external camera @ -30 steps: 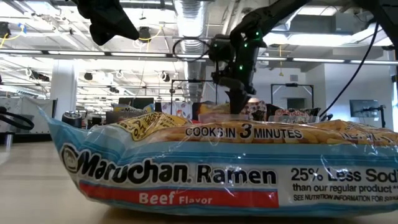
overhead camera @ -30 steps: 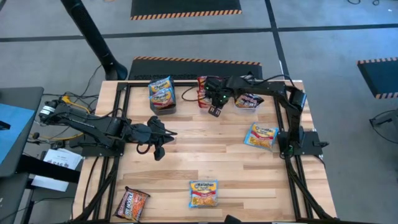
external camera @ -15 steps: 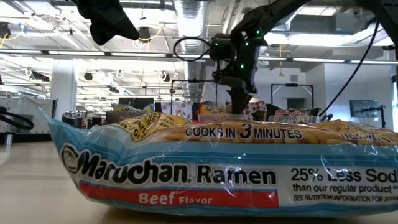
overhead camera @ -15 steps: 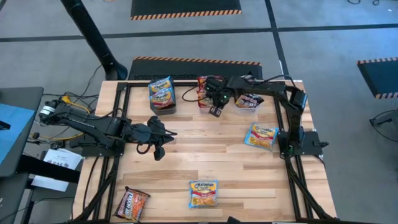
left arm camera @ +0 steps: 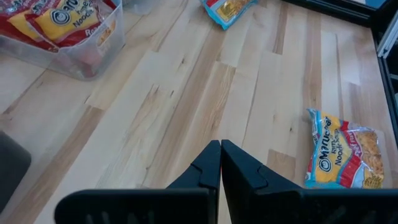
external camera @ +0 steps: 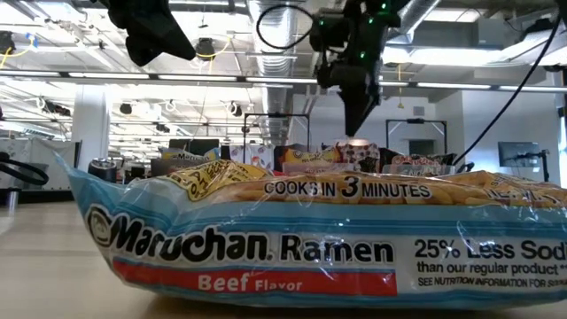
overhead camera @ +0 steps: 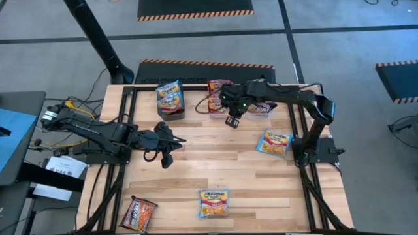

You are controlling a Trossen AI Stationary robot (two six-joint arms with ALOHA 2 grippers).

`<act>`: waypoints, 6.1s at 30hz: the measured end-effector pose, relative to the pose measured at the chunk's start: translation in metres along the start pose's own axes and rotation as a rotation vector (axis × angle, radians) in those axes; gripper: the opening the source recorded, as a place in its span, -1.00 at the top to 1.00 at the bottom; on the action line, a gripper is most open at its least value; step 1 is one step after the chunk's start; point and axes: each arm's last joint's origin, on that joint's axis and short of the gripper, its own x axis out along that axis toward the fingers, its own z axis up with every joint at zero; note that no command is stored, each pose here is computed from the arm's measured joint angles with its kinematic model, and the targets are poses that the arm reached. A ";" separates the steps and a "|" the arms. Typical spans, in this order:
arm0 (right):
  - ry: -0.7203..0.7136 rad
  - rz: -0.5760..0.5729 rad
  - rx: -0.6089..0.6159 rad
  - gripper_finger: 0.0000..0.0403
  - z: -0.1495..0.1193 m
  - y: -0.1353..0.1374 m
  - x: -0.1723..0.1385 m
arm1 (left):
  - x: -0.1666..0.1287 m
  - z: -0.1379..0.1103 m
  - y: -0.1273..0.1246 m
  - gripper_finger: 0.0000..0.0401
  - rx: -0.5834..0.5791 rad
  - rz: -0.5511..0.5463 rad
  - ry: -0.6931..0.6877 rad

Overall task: Sort Maruchan noodles
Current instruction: Put the blue noodle pack into the black bin

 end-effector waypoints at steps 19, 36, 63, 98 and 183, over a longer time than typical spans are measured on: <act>0.134 0.056 -0.169 0.63 -0.041 0.096 -0.027 | 0.000 -0.003 0.001 0.90 0.050 -0.014 0.043; 0.057 0.071 -0.120 0.79 -0.080 0.147 -0.069 | 0.003 0.012 0.004 0.19 -0.086 -0.071 -0.064; -0.164 0.172 0.014 0.84 -0.117 0.159 -0.132 | 0.000 0.058 -0.038 0.20 -0.047 -0.430 -0.197; -0.160 0.172 -0.010 0.84 -0.120 0.161 -0.133 | 0.126 0.012 -0.126 0.20 0.159 -0.371 0.282; -0.214 0.165 -0.033 0.84 -0.115 0.161 -0.133 | 0.204 -0.066 -0.136 0.99 0.135 -0.319 0.478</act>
